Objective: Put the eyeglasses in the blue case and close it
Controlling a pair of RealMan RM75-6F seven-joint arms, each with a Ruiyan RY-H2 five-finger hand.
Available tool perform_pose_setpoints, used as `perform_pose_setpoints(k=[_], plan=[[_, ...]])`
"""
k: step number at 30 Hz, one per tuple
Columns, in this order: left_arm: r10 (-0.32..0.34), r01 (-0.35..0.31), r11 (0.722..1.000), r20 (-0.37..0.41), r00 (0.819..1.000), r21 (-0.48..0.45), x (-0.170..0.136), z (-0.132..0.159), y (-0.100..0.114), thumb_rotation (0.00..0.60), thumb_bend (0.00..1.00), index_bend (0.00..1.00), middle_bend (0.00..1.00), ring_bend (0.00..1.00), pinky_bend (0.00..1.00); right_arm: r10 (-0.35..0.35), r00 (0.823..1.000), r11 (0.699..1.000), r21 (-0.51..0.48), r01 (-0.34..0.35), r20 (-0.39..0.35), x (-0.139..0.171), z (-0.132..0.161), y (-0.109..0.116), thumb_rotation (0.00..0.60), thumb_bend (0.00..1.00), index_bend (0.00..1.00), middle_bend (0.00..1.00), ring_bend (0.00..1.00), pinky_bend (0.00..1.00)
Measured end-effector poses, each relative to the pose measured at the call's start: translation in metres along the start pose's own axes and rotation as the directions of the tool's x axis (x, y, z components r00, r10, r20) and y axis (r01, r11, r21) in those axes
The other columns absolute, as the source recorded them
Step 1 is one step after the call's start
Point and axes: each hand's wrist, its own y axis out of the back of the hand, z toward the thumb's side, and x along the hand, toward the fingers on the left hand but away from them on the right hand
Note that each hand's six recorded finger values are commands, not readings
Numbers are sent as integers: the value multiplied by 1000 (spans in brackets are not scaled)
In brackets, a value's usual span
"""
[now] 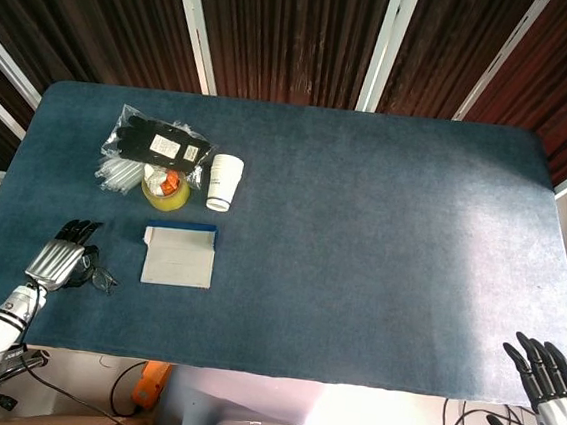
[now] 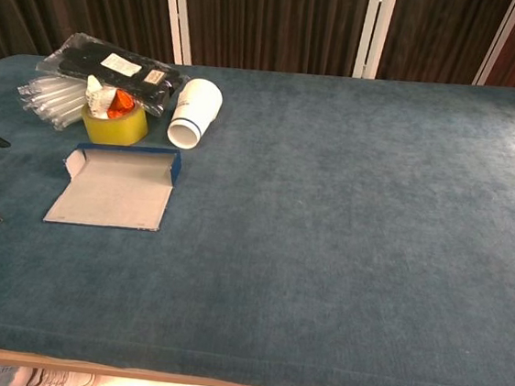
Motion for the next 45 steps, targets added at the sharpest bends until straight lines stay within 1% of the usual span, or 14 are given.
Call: perform_pose_setpoints(k=[3, 7, 12, 15, 19, 22, 28, 31, 35, 39, 45], plan=[[18, -17, 999, 20, 1000, -27, 0, 8, 2, 600, 494, 689, 80, 0, 44, 1, 1000, 1000, -2, -1, -3, 0, 0, 0, 600, 119, 0, 0, 0, 0], [80, -74, 994, 68, 995, -79, 0, 29, 10, 600, 543, 703, 102, 0, 63, 4, 1000, 1000, -4, -4, -10, 0, 2, 0, 600, 118, 0, 0, 0, 0], [145, -135, 986, 100, 984, -93, 1, 54, 17, 600, 555, 712, 116, 0, 64, 1, 1000, 1000, -11, -2, -13, 0, 1, 1, 600, 118, 0, 0, 0, 0], [171, -154, 979, 124, 977, -132, 0, 78, 19, 600, 574, 712, 120, 0, 69, 0, 1000, 1000, -15, 0, -15, 0, 1, 2, 600, 118, 0, 0, 0, 0], [190, -159, 971, 168, 967, -181, -3, 121, 21, 600, 584, 711, 123, 0, 73, 0, 1000, 1000, -24, 0, -25, 2, 2, 3, 600, 118, 0, 0, 0, 0], [204, -176, 971, 182, 962, -161, -3, 148, 25, 600, 585, 709, 126, 0, 72, -4, 999, 1000, -30, 3, -31, 3, 2, 5, 600, 119, 0, 0, 0, 0], [215, -191, 971, 177, 960, -147, 9, 190, 35, 600, 591, 702, 128, 0, 71, 9, 999, 999, -34, -10, -38, 4, 0, 5, 600, 119, 0, 0, 0, 0], [209, -189, 973, 155, 966, -135, 22, 201, 39, 600, 593, 700, 129, 0, 70, 12, 999, 999, -37, -14, -41, 4, -1, 5, 600, 119, 0, 0, 0, 0], [181, -162, 976, 132, 974, -145, 38, 212, 40, 600, 599, 695, 129, 3, 66, 7, 999, 999, -48, -9, -39, 4, -3, 8, 600, 119, 0, 0, 0, 0], [168, -152, 979, 112, 979, -138, 53, 218, 39, 600, 601, 693, 130, 7, 65, 3, 999, 998, -60, -6, -36, 4, -5, 10, 600, 118, 0, 0, 0, 0], [153, -147, 981, 46, 987, -123, 74, 213, 37, 600, 601, 692, 132, 16, 63, -8, 1000, 997, -74, 6, -26, 5, -9, 15, 600, 119, 0, 0, 0, 0]])
